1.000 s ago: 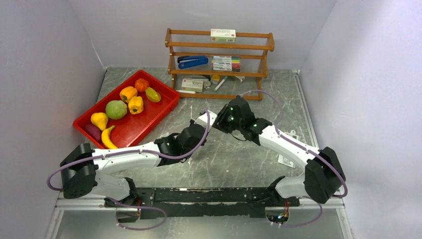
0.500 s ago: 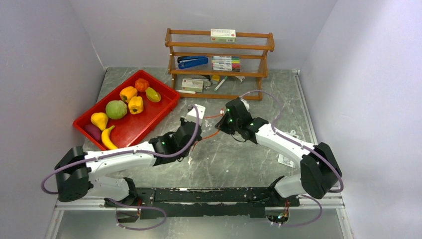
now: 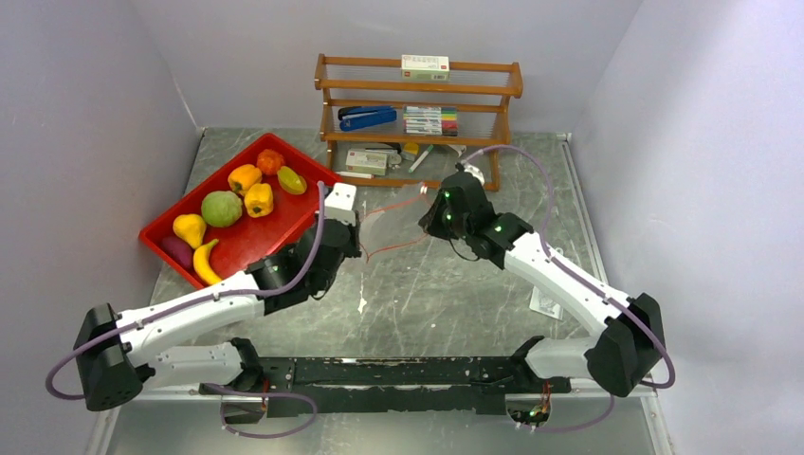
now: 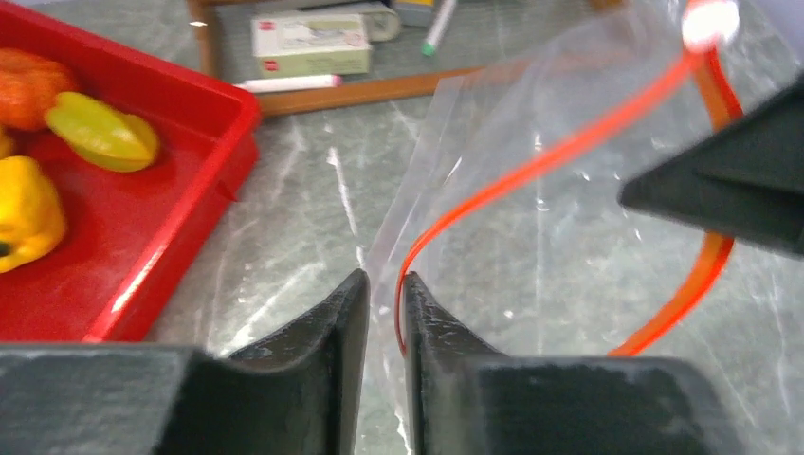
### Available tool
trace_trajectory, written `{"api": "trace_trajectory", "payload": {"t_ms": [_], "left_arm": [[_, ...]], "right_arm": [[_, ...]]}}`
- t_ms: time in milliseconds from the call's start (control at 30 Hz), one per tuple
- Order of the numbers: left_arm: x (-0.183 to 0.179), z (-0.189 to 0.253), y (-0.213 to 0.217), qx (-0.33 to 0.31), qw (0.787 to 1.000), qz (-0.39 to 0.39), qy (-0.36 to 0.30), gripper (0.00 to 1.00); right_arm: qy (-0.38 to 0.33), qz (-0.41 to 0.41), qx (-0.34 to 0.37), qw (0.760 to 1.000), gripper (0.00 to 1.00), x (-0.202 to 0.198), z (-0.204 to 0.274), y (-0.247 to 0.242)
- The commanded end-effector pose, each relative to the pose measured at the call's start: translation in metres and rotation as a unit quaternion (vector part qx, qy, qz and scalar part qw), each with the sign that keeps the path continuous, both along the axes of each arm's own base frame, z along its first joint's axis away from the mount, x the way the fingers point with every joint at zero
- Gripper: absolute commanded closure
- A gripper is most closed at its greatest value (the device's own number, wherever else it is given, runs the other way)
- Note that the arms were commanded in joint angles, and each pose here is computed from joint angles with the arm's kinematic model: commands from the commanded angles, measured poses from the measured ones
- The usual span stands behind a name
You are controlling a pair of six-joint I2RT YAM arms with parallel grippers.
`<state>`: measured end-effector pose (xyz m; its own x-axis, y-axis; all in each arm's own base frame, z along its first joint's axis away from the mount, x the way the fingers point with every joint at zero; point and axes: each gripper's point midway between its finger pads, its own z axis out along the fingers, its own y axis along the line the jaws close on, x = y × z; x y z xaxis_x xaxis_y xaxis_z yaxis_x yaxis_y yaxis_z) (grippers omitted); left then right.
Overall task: Place the food in the zip-top bag and seal the zipper
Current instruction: Open the zipper of the food storage bag.
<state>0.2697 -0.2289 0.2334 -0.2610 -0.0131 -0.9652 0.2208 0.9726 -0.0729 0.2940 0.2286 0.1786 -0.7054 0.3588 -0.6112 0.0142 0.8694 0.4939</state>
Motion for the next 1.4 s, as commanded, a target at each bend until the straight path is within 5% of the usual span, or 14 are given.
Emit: {"api": "trace_trajectory", "payload": {"t_ms": [0,33,100,500,667,800,1000,1067,1200,1367], "left_arm": [[-0.016,-0.027,-0.037,-0.001,0.992,-0.109,0.061,0.67],[-0.02,-0.034,-0.046,-0.008,0.989,-0.119,0.084,0.53],[-0.024,-0.045,-0.058,-0.001,0.984,-0.142,0.108,0.44],[-0.003,-0.036,-0.068,-0.005,0.987,-0.15,0.06,0.25],[0.019,-0.056,-0.059,0.028,0.988,-0.127,0.087,0.4],[0.03,-0.061,-0.035,0.057,0.992,-0.066,0.091,0.92],[0.03,-0.019,0.006,-0.007,1.0,0.02,0.015,0.93],[0.029,-0.009,0.009,-0.025,0.999,0.017,-0.012,0.93],[0.031,-0.009,0.012,-0.027,0.999,0.034,-0.011,0.93],[0.032,-0.014,0.008,-0.016,0.999,0.036,0.001,0.93]], "right_arm": [[-0.031,0.076,0.01,0.997,1.0,-0.001,0.038,0.02],[-0.023,0.083,0.004,0.996,1.0,0.0,0.037,0.024],[-0.014,0.096,-0.004,0.995,1.0,0.0,0.035,0.028],[0.024,0.154,-0.013,0.988,1.0,-0.015,0.011,0.043],[0.035,0.165,-0.041,0.985,1.0,-0.018,0.002,0.037],[0.057,0.119,-0.113,0.985,1.0,-0.014,-0.013,0.007],[0.074,-0.025,-0.182,0.98,1.0,-0.009,-0.032,-0.051],[0.07,-0.018,-0.121,0.99,0.95,-0.009,-0.032,-0.032],[0.07,0.02,0.044,0.996,0.69,-0.015,-0.018,0.027],[0.068,0.002,0.1,0.993,0.55,-0.011,-0.007,0.065]]}}
